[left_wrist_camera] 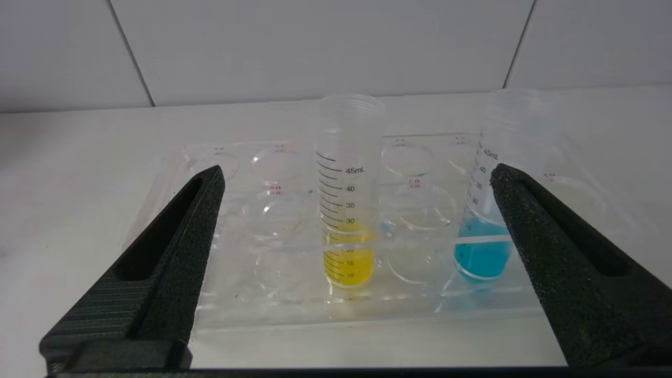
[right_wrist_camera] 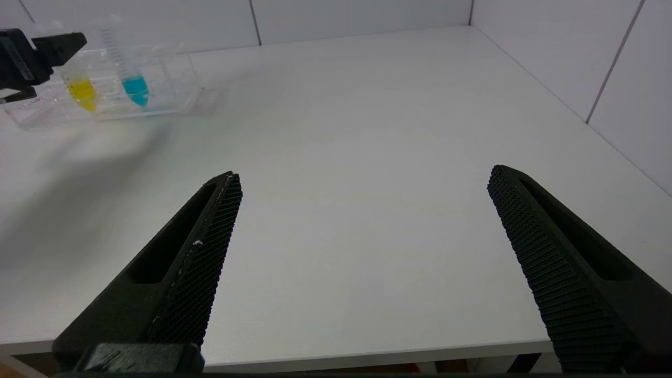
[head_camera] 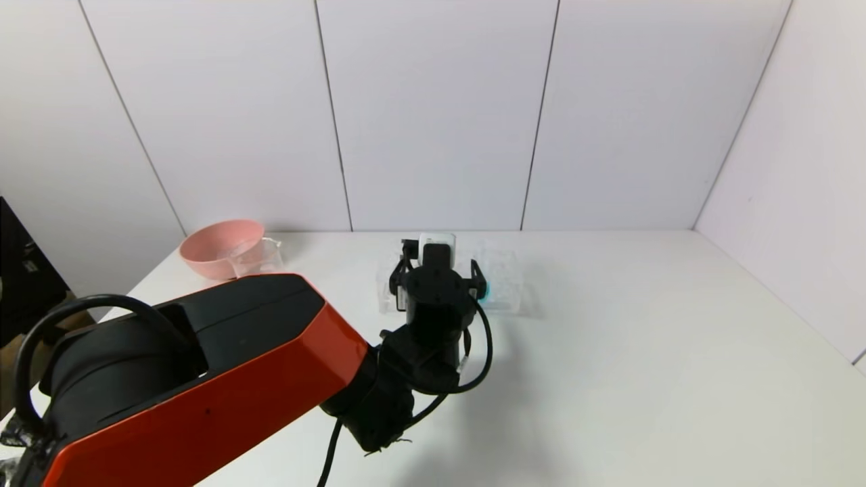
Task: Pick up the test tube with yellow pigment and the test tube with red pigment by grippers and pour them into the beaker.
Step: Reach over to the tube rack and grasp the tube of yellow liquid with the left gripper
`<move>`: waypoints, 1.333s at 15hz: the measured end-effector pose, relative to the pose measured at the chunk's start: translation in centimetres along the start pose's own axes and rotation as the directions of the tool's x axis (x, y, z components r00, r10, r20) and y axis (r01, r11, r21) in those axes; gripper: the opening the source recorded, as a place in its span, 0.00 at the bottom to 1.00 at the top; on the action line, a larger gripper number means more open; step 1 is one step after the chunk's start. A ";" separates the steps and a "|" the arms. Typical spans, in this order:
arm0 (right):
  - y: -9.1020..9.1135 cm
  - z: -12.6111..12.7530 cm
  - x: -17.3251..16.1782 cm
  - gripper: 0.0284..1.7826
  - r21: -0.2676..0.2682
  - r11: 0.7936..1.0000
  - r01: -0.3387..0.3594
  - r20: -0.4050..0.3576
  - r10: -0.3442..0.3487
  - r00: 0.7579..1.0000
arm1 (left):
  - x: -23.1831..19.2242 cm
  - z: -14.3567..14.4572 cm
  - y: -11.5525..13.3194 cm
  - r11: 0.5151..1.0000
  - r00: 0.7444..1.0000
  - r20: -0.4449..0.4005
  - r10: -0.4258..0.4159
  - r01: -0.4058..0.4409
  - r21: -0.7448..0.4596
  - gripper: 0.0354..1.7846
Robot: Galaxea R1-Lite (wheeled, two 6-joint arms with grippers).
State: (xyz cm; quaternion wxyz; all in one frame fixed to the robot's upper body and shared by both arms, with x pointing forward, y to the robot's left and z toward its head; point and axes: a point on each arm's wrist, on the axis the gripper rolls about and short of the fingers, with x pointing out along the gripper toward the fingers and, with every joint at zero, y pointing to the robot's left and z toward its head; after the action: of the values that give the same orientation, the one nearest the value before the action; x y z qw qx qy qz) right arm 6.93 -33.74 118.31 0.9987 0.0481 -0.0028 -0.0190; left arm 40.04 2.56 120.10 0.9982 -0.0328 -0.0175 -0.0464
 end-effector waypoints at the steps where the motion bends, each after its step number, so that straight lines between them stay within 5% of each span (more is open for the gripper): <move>1: 0.0 0.0 0.0 0.96 0.000 1.000 0.000 0.000 0.000 1.000 | 0.4 -0.3 0.1 1.000 1.000 -0.002 -0.009 0.009 0.002 0.99; 17: 0.0 0.0 0.0 0.96 0.000 1.000 0.000 0.000 0.000 1.000 | 3.8 -1.6 0.7 1.000 1.000 0.028 0.001 -0.002 0.023 0.98; 20: 0.0 0.0 0.0 0.96 0.000 1.000 0.000 0.000 0.000 1.000 | 3.8 -1.6 0.6 1.000 1.000 0.029 0.000 -0.001 0.022 0.87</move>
State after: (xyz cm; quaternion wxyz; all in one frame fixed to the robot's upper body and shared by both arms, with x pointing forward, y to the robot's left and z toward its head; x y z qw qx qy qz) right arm 6.93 -33.74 118.31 0.9987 0.0479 -0.0028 -0.0190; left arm 43.94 2.69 118.57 0.9982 -0.0223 -0.0324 -0.0455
